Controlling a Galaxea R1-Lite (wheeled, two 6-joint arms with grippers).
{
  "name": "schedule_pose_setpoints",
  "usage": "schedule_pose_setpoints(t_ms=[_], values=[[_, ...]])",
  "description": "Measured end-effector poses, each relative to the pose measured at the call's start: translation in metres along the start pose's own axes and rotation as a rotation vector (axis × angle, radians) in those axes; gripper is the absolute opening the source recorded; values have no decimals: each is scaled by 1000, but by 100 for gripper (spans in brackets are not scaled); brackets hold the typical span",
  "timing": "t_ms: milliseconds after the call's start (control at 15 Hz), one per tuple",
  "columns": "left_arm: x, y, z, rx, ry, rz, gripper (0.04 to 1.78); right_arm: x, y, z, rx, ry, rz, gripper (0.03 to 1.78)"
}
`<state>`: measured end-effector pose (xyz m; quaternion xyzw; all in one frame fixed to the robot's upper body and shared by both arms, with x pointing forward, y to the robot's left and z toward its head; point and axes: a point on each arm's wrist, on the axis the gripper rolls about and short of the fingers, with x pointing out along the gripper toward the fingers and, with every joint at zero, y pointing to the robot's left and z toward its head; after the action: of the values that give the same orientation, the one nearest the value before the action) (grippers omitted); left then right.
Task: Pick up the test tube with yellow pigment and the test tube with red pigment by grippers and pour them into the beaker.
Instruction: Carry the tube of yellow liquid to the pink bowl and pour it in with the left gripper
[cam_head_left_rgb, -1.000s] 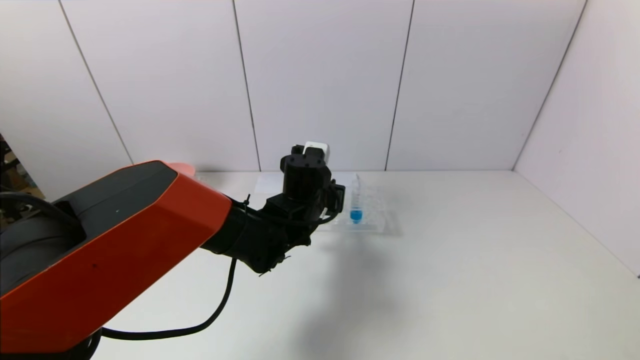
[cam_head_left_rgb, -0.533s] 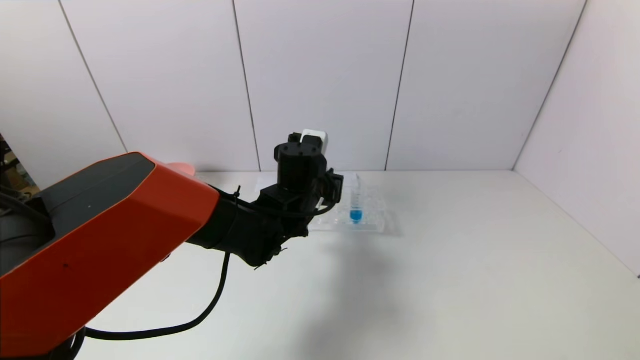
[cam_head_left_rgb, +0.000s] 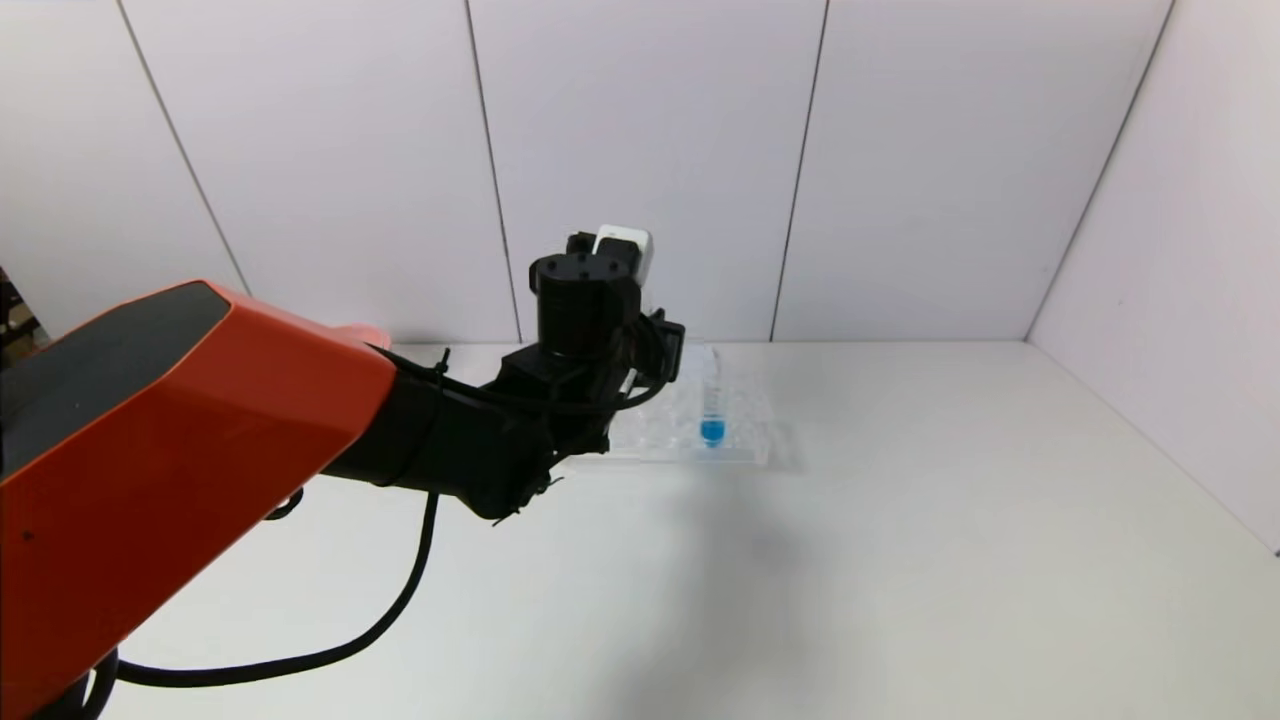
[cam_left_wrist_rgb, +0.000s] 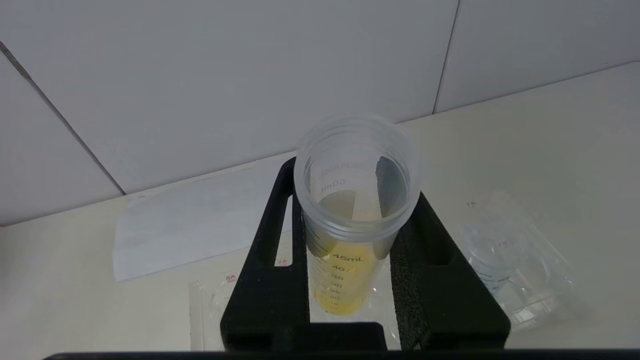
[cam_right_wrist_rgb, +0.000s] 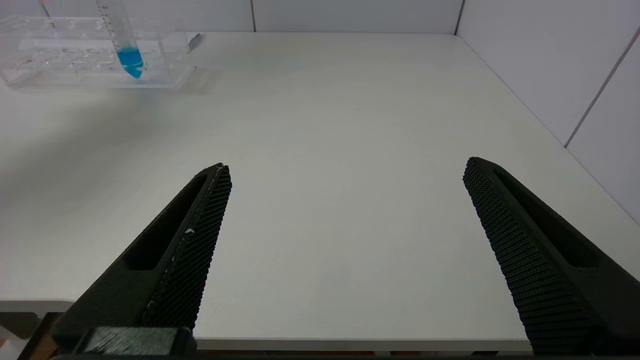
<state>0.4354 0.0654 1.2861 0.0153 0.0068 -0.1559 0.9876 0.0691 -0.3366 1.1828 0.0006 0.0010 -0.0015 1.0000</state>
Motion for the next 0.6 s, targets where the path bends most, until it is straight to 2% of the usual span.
schedule_pose_setpoints(t_ms=[600], values=[[-9, 16, 27, 7, -39, 26, 47, 0, 0, 0, 0, 0, 0, 170]])
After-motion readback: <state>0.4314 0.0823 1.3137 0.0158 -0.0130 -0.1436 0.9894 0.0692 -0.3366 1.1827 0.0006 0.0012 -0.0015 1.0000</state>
